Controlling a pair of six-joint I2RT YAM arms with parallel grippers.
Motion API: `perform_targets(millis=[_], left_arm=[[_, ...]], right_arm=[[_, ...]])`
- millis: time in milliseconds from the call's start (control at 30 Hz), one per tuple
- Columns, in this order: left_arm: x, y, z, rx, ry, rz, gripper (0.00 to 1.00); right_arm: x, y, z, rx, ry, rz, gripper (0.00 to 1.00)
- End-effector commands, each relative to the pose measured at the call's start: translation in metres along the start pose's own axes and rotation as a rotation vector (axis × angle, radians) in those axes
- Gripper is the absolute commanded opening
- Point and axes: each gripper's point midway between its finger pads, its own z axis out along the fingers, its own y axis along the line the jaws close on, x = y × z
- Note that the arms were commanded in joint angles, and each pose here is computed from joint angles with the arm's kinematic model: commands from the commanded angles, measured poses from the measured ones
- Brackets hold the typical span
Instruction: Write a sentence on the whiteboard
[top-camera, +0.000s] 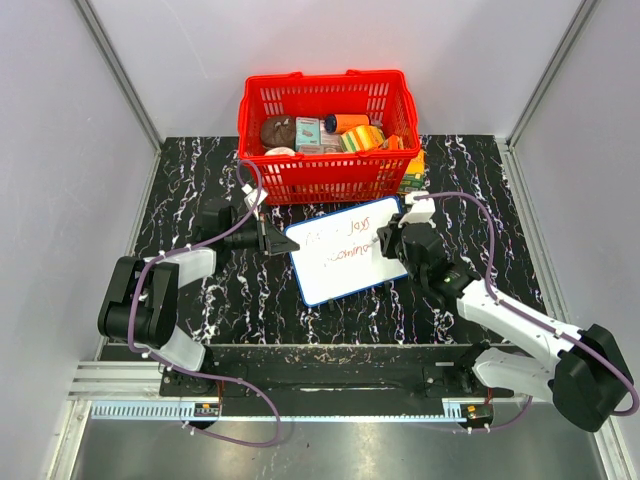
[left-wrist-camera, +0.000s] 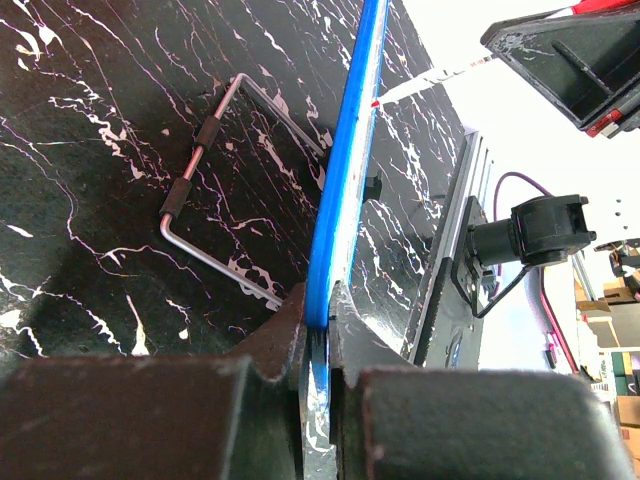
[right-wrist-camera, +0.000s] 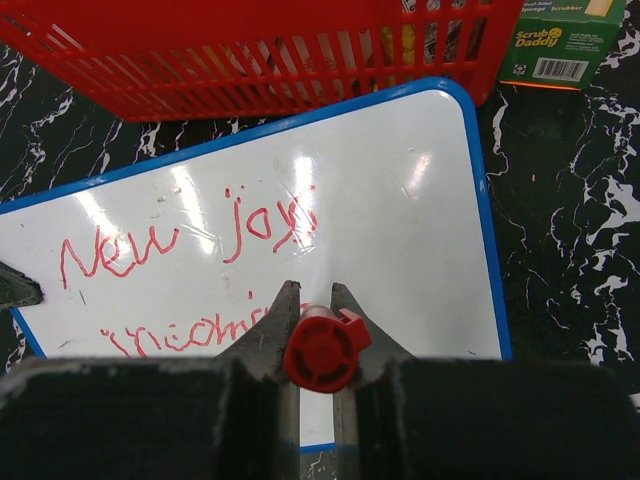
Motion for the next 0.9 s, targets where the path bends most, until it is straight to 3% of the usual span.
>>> perform_targets(millis=[0,867], left_arm=[[-0.005,0.022,0.002,-0.108,-0.035,0.113,0.00],[-0.005,0.022,0.002,-0.108,-0.036,0.115,0.00]], right_arm=[[-0.037,0.003,0.003,0.016,-0.098,0.022,0.00],[0.009,-0.005,-0.001,0.002,0.027,0.001,0.00]])
